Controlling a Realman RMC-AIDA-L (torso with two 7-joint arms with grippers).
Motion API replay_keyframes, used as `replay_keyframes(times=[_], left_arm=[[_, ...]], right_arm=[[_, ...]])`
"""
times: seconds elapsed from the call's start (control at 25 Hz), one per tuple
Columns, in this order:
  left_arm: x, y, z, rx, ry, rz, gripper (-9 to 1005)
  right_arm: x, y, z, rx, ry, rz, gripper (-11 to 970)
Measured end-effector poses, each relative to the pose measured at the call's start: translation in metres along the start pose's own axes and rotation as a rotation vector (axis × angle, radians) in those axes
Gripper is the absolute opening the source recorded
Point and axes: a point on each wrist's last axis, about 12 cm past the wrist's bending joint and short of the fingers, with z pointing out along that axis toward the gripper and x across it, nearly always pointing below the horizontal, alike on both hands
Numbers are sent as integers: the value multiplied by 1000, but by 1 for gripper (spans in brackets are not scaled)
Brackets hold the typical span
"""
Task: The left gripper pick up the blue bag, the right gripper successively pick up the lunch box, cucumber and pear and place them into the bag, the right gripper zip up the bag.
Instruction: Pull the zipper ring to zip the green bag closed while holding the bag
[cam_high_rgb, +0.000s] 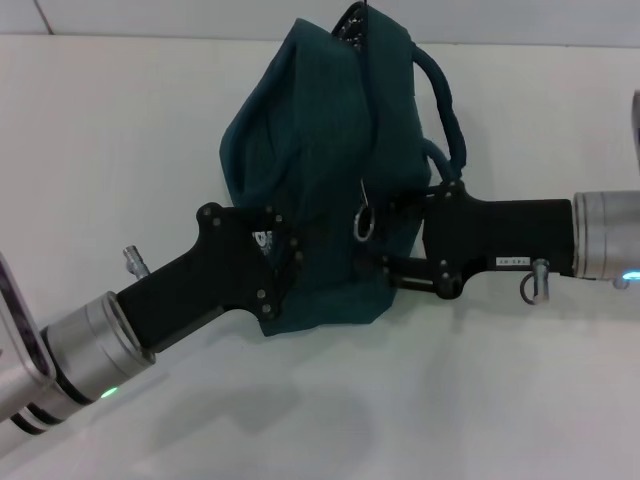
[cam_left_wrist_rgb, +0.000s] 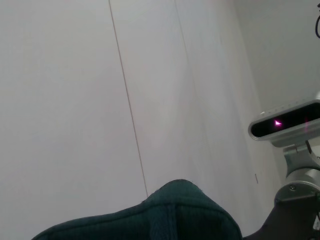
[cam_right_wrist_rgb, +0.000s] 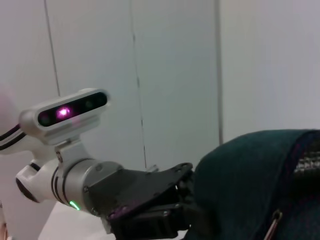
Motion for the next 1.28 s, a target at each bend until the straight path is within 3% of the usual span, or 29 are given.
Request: replay_keyframes(times=[0.64,0.88,0.96,1.28], left_arm=[[0,0,0,0,0,0,55],[0,0,0,-1,3,1,55],[0,0,0,-1,4,1,55],[0,2,2,-2,4,5,55]], right_arm=[[-5,3,1,-18,-40,2,427],[-5,3,0,-13,-48,-5,355],[-5,3,0,-12,-47,-20,174],[-5,0,-3,3,-48,-75,49]])
